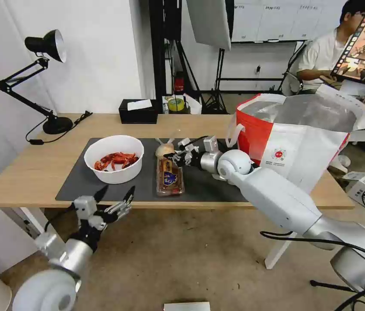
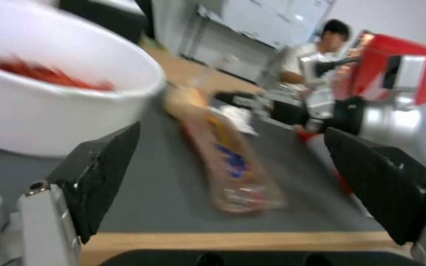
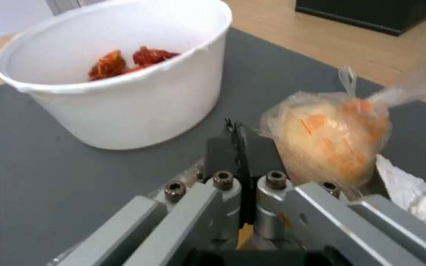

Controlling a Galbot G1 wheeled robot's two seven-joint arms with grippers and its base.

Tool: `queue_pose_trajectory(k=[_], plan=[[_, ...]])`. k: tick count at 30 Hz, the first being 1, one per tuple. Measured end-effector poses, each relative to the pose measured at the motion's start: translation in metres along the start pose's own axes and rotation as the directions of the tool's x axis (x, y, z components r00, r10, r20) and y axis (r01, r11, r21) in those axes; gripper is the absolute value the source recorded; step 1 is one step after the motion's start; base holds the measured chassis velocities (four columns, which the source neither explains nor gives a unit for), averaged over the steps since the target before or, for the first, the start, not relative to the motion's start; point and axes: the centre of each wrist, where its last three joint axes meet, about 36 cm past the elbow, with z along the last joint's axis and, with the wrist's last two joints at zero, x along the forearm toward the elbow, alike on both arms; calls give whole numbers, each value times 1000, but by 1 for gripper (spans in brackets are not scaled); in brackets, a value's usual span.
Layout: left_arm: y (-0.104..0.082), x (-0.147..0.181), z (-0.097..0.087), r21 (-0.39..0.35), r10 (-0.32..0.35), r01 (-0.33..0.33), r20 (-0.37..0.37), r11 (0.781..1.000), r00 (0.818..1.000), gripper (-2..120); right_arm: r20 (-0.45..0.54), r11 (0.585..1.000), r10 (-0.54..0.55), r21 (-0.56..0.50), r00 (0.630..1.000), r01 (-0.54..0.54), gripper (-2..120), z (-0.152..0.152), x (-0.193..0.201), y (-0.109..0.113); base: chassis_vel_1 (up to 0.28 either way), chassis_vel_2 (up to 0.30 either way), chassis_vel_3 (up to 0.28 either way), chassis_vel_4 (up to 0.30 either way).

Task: Pick up the trash from the table and place it into the takeout bag.

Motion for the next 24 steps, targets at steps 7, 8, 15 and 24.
queue_pose_trajectory(k=[7, 8, 15, 24], plan=[[14, -17, -27, 231, 83, -60, -93, 971, 992, 100, 16, 1000, -18, -3, 1000, 18, 0, -1, -3, 9, 0, 0, 0, 0], [19, -20, -29, 270, 89, -57, -106, 961, 990, 100, 16, 1000, -21, -7, 1000, 21, 0, 0, -4, 12, 0, 0, 0, 0], [44, -48, -35, 380, 119, -49, -161, 924, 980, 100, 24, 1000, -18, -16, 1000, 18, 0, 1, -8, 16, 0, 0, 0, 0], [57, -88, -38, 387, 131, -50, -186, 921, 974, 100, 45, 999, 12, -41, 999, -10, 0, -3, -2, 11, 0, 0, 0, 0]])
